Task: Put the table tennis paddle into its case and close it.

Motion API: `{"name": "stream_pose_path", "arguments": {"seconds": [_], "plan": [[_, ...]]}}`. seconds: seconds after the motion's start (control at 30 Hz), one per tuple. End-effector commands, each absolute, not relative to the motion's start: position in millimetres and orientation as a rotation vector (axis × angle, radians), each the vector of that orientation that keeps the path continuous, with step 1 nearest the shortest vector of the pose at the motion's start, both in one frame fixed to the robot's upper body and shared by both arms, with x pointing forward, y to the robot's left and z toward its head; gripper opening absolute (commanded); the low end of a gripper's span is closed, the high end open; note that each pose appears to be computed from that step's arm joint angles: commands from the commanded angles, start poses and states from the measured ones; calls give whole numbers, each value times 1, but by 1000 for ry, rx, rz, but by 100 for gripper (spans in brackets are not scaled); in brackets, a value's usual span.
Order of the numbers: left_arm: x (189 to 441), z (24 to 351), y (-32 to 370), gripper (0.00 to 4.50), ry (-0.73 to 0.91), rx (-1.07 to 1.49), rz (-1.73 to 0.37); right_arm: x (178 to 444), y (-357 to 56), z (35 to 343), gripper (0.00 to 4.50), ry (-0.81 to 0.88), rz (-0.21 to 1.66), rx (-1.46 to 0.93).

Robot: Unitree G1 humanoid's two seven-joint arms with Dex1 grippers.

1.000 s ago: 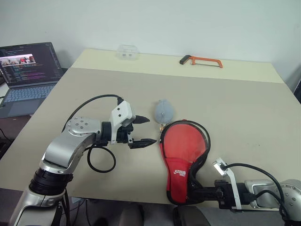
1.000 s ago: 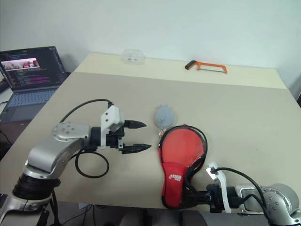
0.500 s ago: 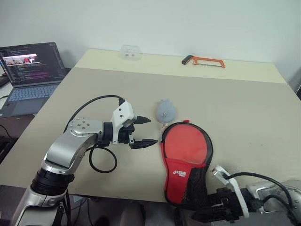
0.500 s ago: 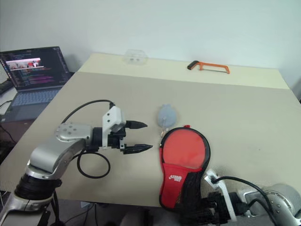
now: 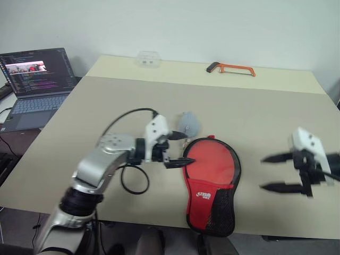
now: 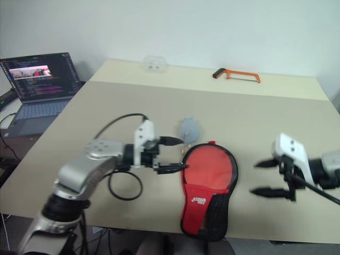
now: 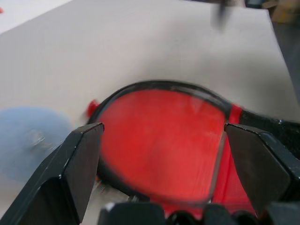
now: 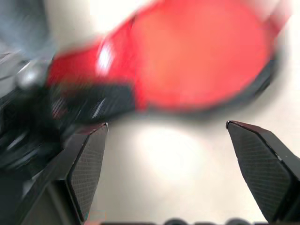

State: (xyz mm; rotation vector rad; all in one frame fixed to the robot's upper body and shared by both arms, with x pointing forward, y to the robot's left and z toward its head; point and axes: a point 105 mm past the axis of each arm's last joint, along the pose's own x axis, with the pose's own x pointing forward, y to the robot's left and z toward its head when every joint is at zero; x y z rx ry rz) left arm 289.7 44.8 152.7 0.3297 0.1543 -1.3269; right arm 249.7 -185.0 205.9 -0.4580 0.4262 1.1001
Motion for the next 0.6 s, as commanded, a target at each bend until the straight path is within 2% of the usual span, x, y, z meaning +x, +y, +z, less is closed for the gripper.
{"name": "stream_pose_path", "arguments": {"seconds": [0.03, 0.2, 0.33, 0.47, 0.6], "plan": [[295, 131, 31, 450, 227, 438, -1271, 282, -165, 219, 445, 298, 1021, -402], [293, 116, 17, 450, 248, 419, -1235, 337, -132, 231, 445, 216, 866, -284], [303, 108, 19, 450, 267, 416, -1160, 362, -117, 226, 445, 247, 798, -226], [307, 113, 19, 450, 226, 391, -1119, 371, -119, 212, 445, 289, 760, -194], [301, 148, 25, 450, 91, 280, -1144, 357, -144, 207, 445, 326, 790, -204]]}}
